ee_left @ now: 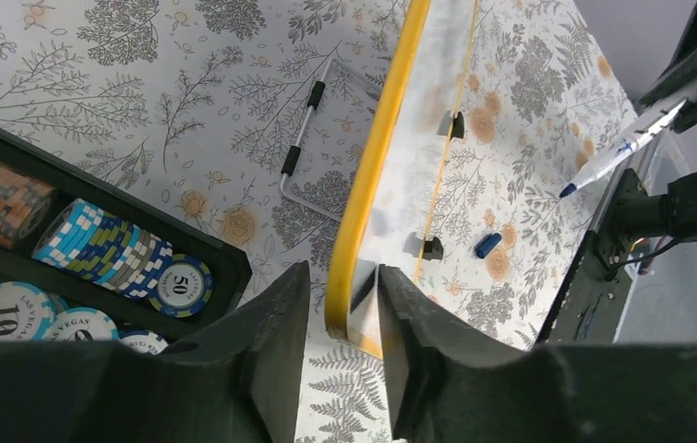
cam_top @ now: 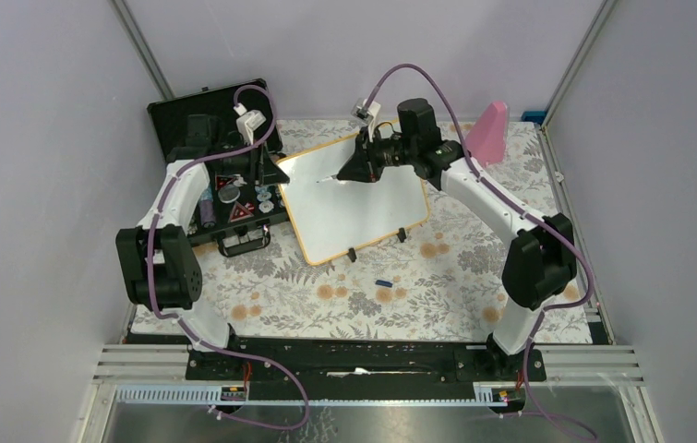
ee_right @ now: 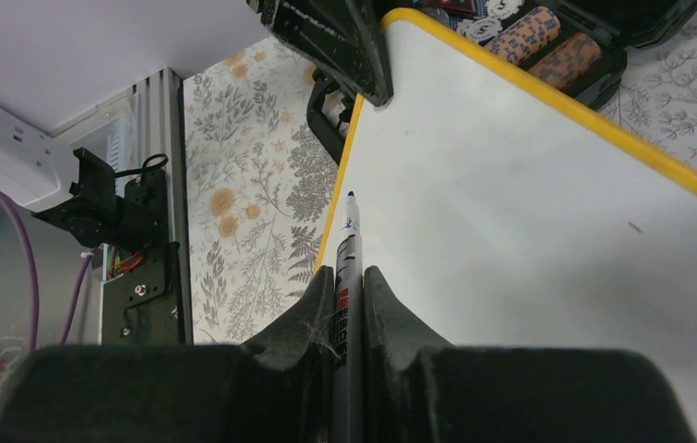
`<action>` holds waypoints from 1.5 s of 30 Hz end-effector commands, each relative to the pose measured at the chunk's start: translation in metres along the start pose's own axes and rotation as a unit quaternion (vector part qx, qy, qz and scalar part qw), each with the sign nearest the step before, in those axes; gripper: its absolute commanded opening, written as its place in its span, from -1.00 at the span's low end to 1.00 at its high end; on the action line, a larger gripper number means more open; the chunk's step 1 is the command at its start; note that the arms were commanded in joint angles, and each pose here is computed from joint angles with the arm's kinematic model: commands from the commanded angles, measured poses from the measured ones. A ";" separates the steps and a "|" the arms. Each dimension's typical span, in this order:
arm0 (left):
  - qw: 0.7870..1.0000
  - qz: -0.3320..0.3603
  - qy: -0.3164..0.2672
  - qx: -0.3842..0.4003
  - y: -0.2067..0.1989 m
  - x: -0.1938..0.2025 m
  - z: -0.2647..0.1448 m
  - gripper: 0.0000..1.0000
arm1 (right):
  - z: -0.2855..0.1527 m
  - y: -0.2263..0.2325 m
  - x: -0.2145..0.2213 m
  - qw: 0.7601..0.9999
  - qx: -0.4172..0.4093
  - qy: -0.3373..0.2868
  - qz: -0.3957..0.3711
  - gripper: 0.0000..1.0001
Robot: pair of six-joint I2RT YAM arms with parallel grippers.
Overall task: Write a sentence on the whiteboard
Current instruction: Move the whiteboard to the center of the board.
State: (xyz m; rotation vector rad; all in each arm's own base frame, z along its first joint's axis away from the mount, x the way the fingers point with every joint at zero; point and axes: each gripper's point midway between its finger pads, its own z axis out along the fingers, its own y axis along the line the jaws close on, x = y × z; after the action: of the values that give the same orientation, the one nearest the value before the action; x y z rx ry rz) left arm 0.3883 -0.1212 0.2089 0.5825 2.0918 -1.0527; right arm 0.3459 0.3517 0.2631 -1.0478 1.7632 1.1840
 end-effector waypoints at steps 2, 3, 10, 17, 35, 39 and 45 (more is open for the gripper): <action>0.998 0.058 -0.025 0.010 -0.007 -0.023 -0.002 -0.04 | 0.002 0.002 -0.032 0.999 0.002 -0.024 -0.046 -1.00; 0.998 0.060 -0.030 0.010 -0.008 -0.025 -0.005 0.06 | 0.002 0.004 -0.031 0.999 -0.002 -0.020 -0.044 -1.00; 0.997 0.062 -0.039 -0.019 -0.011 -0.033 -0.022 0.37 | -0.007 0.015 -0.030 1.000 -0.010 -0.007 -0.015 -1.00; 0.997 0.058 -0.042 -0.022 -0.010 -0.021 -0.018 0.13 | -0.016 0.019 -0.027 0.999 0.000 -0.002 -0.036 -1.00; 0.996 0.075 -0.019 0.052 -0.006 -0.042 0.014 -0.80 | 0.010 -0.001 -0.047 0.997 -0.019 -0.030 -0.074 -1.00; 0.995 0.076 -0.012 0.065 -0.004 -0.041 0.023 -0.79 | 0.015 -0.005 -0.048 0.996 -0.015 -0.032 -0.081 -1.00; 0.995 0.076 -0.007 0.062 0.003 -0.039 0.026 -0.68 | 0.020 -0.013 -0.055 0.995 -0.007 -0.040 -0.091 -1.00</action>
State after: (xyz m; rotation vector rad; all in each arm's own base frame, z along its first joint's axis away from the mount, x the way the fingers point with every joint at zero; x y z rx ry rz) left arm 0.4175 -0.1391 0.2243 0.6922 2.0012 -1.1524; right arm 0.3747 0.3688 0.2733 -1.1169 1.6801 1.1353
